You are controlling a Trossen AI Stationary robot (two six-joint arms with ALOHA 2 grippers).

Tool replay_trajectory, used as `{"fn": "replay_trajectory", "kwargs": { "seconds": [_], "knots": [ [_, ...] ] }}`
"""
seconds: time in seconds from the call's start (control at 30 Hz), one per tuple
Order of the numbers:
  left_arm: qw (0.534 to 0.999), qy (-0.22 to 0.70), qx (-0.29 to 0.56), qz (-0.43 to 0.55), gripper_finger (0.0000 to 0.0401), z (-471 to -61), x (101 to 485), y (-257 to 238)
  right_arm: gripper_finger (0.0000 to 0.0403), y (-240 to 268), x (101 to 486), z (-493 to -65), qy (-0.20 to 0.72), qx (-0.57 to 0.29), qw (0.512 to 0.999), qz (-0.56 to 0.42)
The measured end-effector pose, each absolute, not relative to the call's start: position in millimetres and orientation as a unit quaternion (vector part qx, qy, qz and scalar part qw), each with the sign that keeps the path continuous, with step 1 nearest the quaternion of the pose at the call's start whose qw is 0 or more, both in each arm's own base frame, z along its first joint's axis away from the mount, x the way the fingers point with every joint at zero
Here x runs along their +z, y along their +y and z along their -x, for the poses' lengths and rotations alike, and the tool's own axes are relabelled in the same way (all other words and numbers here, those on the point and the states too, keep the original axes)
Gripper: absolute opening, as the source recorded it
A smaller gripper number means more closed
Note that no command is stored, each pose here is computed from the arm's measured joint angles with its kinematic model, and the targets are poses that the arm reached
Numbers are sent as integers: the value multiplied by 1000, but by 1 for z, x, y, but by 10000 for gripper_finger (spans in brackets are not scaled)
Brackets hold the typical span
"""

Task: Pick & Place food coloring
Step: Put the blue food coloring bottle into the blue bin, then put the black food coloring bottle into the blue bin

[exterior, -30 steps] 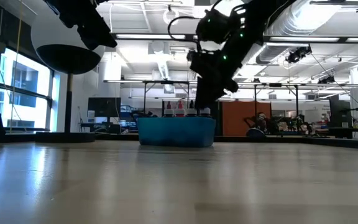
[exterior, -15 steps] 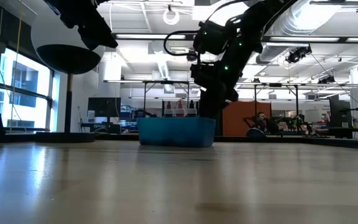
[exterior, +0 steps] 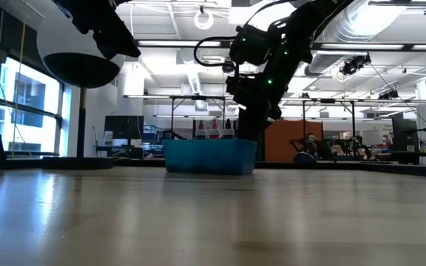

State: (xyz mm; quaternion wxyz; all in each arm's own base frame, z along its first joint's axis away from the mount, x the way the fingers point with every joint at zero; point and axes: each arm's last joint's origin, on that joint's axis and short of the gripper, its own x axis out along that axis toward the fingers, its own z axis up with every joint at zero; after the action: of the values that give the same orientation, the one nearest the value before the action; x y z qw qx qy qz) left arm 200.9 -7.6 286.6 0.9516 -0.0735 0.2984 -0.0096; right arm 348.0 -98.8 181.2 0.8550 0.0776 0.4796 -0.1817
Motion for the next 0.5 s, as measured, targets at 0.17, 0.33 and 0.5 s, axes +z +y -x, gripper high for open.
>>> {"fn": "replay_trajectory", "kwargs": {
  "seconds": [0.17, 0.33, 0.5],
  "knots": [
    [952, 298, -10, 74, 182, -201, 287, -8, 119, -99, 181, -348, 480, -183, 855, -77],
    [952, 298, -9, 73, 182, -201, 287, -8, 134, -99, 181, -348, 480, -183, 855, -77],
    [952, 298, -9, 74, 182, -201, 287, -8, 130, -85, 188, -349, 472, -158, 863, -85]
  ]
}}
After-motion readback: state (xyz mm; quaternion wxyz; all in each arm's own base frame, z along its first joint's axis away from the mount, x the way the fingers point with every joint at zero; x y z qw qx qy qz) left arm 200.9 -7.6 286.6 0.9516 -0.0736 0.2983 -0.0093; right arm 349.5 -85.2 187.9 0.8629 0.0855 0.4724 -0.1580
